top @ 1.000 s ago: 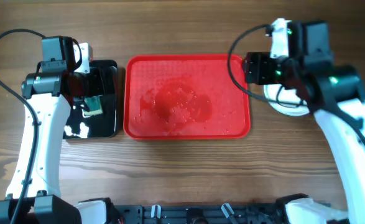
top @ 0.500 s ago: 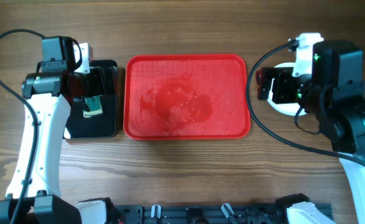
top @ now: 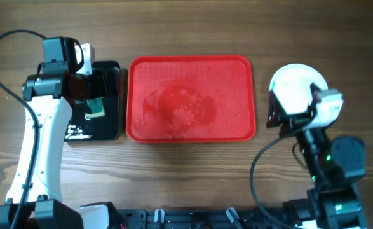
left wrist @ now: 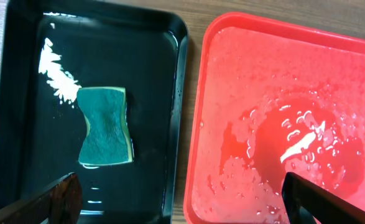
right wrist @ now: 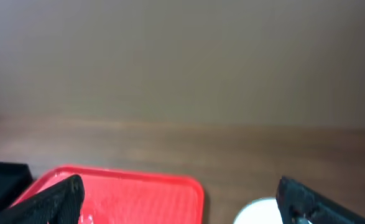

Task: Clean dirty plates on tray and stack at the side

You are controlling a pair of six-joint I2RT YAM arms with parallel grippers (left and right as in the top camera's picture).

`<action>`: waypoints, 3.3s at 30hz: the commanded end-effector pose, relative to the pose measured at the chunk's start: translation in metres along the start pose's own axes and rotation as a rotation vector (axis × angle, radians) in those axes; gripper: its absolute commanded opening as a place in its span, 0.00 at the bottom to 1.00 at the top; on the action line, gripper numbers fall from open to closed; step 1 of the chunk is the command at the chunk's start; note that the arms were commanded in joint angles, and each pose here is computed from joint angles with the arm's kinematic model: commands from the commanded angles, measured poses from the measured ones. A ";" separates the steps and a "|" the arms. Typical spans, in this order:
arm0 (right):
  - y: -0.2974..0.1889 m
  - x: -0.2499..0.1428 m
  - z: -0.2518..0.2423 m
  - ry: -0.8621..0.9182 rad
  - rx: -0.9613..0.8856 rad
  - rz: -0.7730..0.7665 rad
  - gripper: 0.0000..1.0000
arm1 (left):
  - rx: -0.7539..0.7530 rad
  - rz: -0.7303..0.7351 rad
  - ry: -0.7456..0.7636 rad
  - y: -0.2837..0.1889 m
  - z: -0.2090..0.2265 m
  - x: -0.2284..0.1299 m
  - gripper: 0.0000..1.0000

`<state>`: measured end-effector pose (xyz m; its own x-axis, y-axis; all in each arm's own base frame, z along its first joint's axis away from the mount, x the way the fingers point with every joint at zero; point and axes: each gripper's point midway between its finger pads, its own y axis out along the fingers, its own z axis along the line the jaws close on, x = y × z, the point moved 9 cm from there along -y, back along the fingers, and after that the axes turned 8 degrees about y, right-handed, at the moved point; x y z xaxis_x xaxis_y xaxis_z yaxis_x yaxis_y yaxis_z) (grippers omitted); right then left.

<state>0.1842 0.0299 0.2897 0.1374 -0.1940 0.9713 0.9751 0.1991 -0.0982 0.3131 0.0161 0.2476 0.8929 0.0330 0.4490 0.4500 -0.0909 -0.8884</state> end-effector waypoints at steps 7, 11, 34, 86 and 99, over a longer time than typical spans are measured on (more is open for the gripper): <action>-0.019 -0.096 -0.018 -0.030 0.054 -0.135 1.00 | -0.013 -0.025 -0.003 -0.006 -0.003 0.003 1.00; -0.018 -0.106 -0.020 -0.030 0.054 -0.135 1.00 | -0.013 -0.025 -0.003 -0.006 -0.003 0.003 1.00; -0.018 -0.115 -0.021 0.004 0.050 -0.091 1.00 | -0.013 -0.025 -0.003 -0.006 -0.003 0.003 1.00; -0.018 -0.115 -0.021 0.004 0.050 -0.091 1.00 | -0.002 -1.032 0.163 0.005 -0.017 -0.178 1.00; -0.018 -0.115 -0.021 0.004 0.050 -0.091 1.00 | -0.002 -1.033 0.163 0.005 -0.017 -0.178 1.00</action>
<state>0.1550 0.0274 0.1741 0.0543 -0.2065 0.9769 0.9763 0.2165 -0.0085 0.1561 -0.0071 0.1664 0.0619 -0.0417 0.9972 0.9923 -0.1048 -0.0660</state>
